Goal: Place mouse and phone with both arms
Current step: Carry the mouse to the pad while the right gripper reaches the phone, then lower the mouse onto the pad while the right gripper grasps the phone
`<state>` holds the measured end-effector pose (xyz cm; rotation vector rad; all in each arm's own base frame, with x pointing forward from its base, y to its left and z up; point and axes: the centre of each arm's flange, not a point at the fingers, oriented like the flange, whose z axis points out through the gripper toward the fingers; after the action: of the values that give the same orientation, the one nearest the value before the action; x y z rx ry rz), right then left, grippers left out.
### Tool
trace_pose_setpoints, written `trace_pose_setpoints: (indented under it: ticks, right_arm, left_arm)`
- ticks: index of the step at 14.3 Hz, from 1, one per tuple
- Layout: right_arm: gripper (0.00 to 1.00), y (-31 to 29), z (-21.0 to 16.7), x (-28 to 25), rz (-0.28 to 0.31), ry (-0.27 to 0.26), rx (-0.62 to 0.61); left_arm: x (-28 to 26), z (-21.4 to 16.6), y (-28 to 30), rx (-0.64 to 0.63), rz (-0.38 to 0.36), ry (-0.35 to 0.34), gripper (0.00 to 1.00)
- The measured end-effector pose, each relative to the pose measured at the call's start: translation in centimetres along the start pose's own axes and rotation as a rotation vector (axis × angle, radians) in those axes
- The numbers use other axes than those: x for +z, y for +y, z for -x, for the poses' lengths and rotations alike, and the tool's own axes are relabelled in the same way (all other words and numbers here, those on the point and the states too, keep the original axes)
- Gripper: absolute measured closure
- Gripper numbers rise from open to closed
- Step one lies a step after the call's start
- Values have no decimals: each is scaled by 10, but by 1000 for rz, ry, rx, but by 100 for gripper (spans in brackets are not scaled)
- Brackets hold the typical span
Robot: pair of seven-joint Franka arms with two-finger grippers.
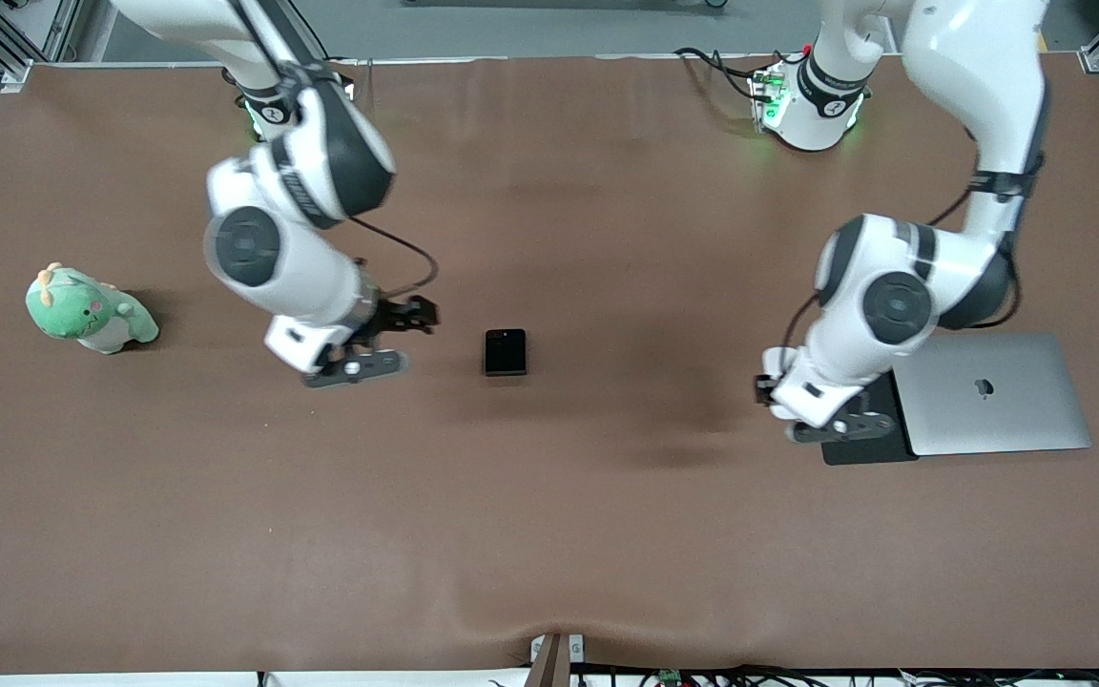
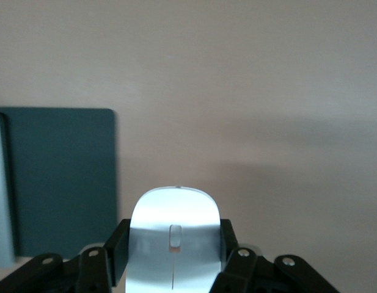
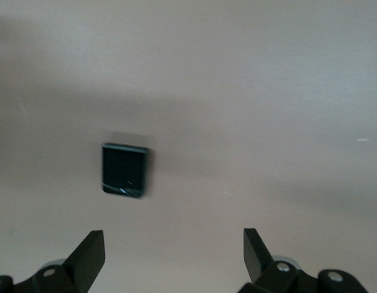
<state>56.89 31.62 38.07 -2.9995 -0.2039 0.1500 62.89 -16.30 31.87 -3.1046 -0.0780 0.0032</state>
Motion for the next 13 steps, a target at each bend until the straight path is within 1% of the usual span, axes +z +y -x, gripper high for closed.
trace_pose_setpoints:
  ticks: [2,5,8,10,13]
  right_arm:
    - [0,-37,2,34,0,33,33]
    - [0,-82,8,88,-9,94,56]
    - [0,-99,21,141,-5,128,33]
    - [0,-96,29,162,3,141,27]
    - [0,-86,30,173,17,133,47]
  left_arm:
    - [7,-8,-36,-11,-3,-13,39]
    - [21,-14,-66,-50,-4,-26,39]
    - [43,-25,-99,-83,4,-4,39]
    - [61,-30,-116,-81,8,7,39]
    - [86,-34,-129,-75,12,19,39]
